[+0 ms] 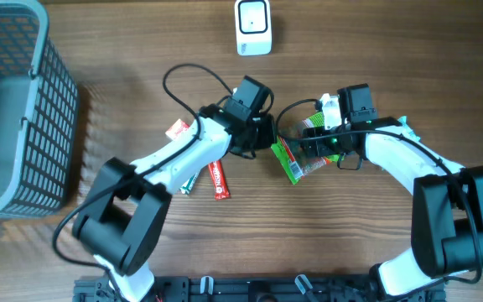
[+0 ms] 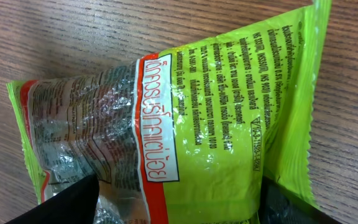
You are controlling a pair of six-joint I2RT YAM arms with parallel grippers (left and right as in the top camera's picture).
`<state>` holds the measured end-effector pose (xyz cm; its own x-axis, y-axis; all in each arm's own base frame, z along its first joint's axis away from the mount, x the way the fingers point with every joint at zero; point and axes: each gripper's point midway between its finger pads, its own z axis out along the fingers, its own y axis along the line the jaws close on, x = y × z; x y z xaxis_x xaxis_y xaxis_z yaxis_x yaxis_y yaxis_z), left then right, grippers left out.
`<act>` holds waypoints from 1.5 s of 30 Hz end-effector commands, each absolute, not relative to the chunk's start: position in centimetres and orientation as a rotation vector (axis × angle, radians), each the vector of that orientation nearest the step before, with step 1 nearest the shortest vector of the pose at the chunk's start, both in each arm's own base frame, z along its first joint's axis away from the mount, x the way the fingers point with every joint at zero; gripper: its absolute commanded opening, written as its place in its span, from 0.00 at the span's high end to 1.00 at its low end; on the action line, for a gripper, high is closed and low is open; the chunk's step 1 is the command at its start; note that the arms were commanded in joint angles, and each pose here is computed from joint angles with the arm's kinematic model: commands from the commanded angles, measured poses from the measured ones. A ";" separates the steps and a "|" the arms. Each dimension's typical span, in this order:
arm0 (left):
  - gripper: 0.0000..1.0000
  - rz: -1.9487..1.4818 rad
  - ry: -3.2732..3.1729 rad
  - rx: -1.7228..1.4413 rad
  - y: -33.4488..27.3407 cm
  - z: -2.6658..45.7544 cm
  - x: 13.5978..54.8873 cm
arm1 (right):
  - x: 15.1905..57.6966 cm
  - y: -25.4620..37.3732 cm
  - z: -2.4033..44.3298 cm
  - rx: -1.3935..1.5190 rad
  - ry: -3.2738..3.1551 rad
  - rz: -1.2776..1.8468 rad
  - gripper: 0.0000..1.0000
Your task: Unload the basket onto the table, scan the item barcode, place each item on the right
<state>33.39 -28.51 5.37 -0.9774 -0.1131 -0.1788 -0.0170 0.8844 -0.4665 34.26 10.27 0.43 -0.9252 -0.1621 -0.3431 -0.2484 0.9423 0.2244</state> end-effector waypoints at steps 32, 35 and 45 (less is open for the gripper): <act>0.80 -0.547 2.895 -0.051 -29.4 -0.1 33.2 | 31.6 12.4 -2.9 -0.232 2.896 0.583 0.44; 0.80 -0.547 2.895 -0.050 -29.4 -0.1 33.2 | 31.5 14.0 -1.7 -0.356 2.832 0.720 0.66; 0.96 -0.623 2.786 -0.078 -28.5 6.1 34.4 | 32.9 14.4 4.1 -0.414 2.668 0.728 0.95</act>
<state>33.03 -28.81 0.67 -0.9819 -0.0786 -0.1722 -0.0116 0.9330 -0.3598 33.34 13.30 2.09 -0.9222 -0.1638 -0.3502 -0.3053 0.8644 0.3996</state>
